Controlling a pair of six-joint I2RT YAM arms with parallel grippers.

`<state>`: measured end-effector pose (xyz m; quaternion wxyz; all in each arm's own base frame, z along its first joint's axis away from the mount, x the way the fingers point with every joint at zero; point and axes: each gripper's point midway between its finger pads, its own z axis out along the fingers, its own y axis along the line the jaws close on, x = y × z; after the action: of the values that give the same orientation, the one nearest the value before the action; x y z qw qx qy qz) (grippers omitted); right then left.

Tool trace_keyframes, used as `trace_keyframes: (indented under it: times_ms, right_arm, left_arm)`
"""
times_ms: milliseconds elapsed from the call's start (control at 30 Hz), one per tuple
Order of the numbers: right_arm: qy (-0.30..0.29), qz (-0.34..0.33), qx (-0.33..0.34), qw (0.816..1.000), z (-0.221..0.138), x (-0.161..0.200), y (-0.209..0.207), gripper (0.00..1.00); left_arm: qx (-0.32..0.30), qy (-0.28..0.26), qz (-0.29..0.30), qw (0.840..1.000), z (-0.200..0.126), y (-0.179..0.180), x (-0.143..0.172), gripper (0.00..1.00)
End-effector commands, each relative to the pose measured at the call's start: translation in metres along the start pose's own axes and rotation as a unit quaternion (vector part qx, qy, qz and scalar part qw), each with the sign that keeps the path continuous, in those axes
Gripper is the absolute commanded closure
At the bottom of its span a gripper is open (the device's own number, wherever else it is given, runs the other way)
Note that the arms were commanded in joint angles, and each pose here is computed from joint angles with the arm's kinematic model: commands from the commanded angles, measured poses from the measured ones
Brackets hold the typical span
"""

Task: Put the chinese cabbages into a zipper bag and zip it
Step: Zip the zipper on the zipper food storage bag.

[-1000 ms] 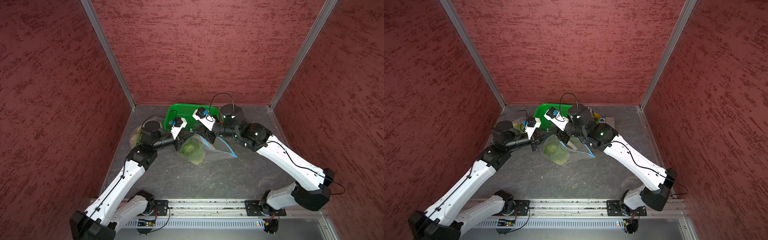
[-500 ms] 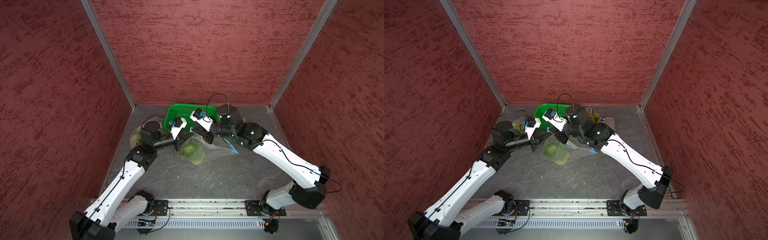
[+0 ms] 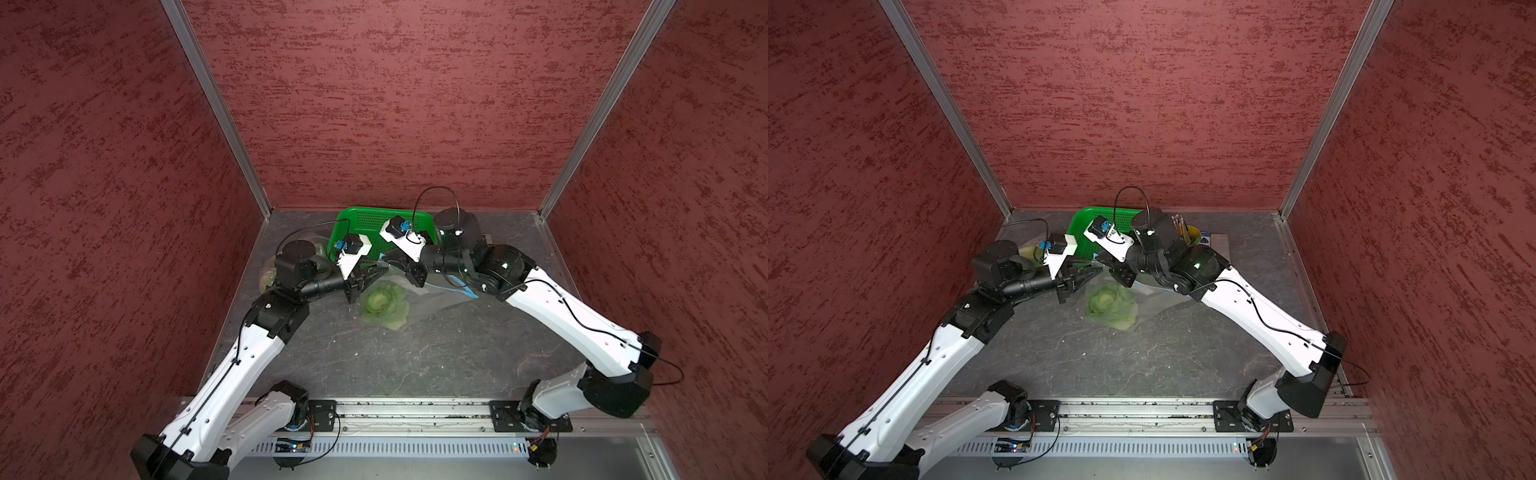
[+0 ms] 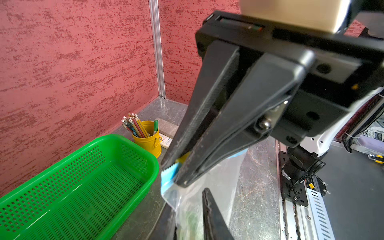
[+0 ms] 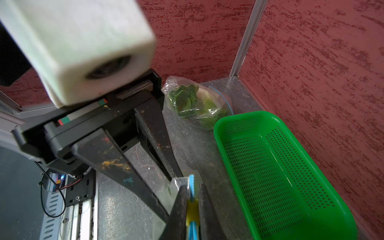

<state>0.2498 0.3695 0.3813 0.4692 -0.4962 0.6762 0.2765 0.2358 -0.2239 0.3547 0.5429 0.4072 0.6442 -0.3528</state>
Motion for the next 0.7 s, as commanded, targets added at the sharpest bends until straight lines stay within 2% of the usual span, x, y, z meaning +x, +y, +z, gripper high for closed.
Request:
trace_keyframes:
  times_ms: [0,200,533,667]
  right_arm:
    - [-0.044,-0.018,-0.007,0.999,-0.013,-0.024,0.005,0.90]
    - [-0.067,-0.027,-0.005,0.997,-0.027,-0.036,0.007,0.90]
    - [-0.062,-0.016,0.007,0.998,-0.028,-0.024,0.001,0.90]
    - [-0.065,-0.012,0.006,0.998,-0.031,-0.023,0.002,0.88]
  left_arm:
    - [0.015,0.000,0.013,1.000,0.000,-0.004,-0.009,0.77]
    - [0.020,-0.003,0.013,1.000,0.005,0.000,-0.014,0.79]
    - [0.023,-0.020,0.026,0.999,0.001,-0.003,-0.022,1.00]
    - [0.019,-0.026,0.027,0.999,0.001,-0.002,-0.025,1.00]
